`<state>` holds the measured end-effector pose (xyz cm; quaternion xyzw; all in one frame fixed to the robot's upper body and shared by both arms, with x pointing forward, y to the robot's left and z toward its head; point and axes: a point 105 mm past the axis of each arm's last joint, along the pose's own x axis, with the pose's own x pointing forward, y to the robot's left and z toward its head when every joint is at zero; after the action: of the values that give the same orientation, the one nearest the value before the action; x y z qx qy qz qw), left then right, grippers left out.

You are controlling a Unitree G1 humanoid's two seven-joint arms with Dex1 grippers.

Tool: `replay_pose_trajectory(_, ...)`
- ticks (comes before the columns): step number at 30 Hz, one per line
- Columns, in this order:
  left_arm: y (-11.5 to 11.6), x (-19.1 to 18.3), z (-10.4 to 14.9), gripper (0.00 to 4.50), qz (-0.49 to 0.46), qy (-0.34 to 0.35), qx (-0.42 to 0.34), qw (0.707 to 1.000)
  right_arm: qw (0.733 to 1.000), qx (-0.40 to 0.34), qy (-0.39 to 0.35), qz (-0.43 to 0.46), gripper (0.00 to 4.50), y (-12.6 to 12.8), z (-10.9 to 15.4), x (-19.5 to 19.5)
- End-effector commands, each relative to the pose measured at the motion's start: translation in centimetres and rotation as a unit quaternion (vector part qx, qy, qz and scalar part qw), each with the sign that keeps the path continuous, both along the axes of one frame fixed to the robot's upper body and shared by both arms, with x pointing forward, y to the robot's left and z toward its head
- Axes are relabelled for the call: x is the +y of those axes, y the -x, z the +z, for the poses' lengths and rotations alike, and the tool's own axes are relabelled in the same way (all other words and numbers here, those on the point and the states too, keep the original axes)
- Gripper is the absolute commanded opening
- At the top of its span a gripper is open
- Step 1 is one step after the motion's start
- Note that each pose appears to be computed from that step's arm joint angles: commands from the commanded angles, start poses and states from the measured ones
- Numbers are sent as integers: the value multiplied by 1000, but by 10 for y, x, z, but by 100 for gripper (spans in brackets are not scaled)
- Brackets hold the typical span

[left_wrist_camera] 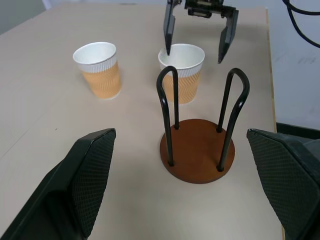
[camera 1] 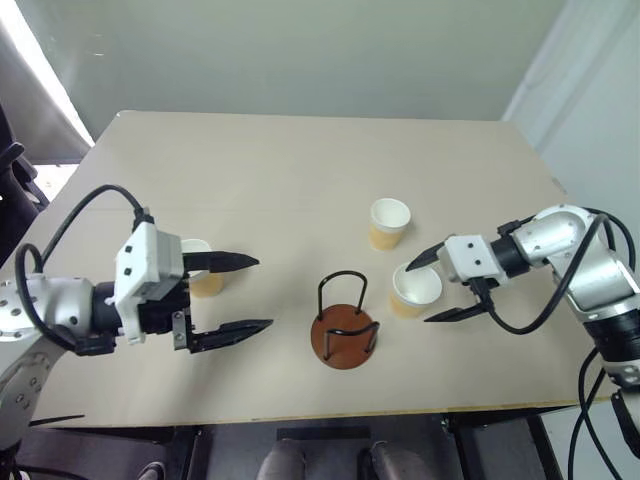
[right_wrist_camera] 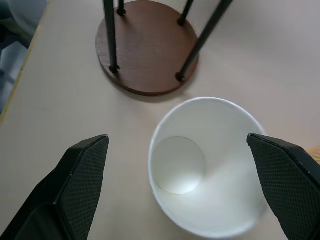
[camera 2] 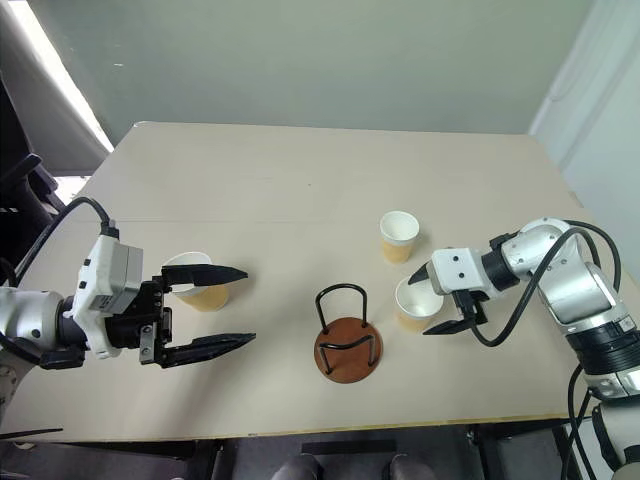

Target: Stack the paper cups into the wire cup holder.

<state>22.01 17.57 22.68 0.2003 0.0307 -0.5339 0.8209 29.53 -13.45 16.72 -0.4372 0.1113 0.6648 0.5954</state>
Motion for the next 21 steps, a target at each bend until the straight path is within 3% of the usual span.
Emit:
replay_pose_trajectory(1,6,-3,9,450,-1,-2,-20,1000,1000,-11,23,7,448,-2,-9,-2)
replay_pose_trajectory(4,6,-2,9,450,4,-4,-20,1000,999,-19,38,6,390,-6,-17,-4)
replay_pose_trajectory(9,4,0,9,450,15,-10,-24,1000,999,-24,38,3,206,-11,-18,-5)
replay_pose_trajectory(14,2,3,9,450,15,-8,-23,1000,998,-44,25,29,23,-5,9,-5)
replay_pose_trajectory(15,2,3,9,450,15,-8,-23,1000,998,-44,24,37,2,-2,14,-5)
replay_pose_trajectory(21,1,12,-5,450,19,-36,-9,999,994,-80,-23,71,2,9,74,6)
